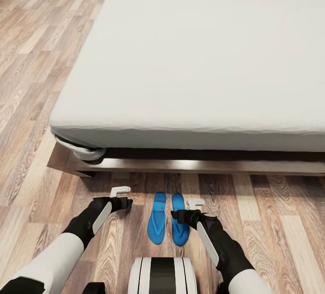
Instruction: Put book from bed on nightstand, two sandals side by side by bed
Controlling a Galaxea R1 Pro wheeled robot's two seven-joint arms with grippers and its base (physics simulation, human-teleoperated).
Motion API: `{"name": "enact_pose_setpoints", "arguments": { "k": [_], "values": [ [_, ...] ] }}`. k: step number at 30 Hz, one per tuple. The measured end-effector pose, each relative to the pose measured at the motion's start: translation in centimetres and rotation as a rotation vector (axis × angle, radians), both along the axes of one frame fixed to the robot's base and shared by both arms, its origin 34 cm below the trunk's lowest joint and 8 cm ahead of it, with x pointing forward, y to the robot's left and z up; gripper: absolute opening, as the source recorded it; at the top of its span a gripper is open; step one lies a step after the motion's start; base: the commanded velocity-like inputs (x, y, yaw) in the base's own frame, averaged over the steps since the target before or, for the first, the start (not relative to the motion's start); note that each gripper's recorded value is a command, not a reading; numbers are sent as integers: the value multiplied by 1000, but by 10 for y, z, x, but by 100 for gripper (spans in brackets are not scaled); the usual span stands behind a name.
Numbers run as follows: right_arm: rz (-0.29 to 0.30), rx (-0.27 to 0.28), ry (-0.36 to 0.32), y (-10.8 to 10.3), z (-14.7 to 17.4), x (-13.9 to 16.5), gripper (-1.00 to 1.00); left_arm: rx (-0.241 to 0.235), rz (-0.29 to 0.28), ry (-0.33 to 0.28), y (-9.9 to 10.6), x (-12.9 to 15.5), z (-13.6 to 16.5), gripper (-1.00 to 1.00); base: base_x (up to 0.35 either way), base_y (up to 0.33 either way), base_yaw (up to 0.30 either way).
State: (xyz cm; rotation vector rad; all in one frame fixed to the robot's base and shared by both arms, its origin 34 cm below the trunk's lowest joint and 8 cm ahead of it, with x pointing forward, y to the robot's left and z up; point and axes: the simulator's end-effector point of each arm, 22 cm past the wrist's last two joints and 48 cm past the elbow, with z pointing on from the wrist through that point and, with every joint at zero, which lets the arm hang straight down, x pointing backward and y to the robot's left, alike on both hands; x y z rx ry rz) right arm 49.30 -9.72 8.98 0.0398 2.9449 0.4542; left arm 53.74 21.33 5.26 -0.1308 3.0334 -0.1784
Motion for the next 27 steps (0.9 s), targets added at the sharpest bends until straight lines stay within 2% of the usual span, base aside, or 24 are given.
{"name": "enact_pose_setpoints", "arguments": {
  "k": [7,16,18,24,27],
  "values": [
    [-3,-2,-33,-1,14,13,100,1,0,-27,0,12,14,100,0,0,0],
    [-6,-18,-115,-16,40,43,100,1,1,-62,1,27,32,100,0,0,0],
    [0,-36,-127,-28,42,46,100,2,0,-67,1,30,36,100,0,0,0],
    [13,-63,-151,-43,50,53,100,3,0,-91,1,39,49,100,0,0,0],
    [20,-91,-158,-60,52,52,100,3,-1,-103,1,44,55,100,0,0,0]
  ]
}}
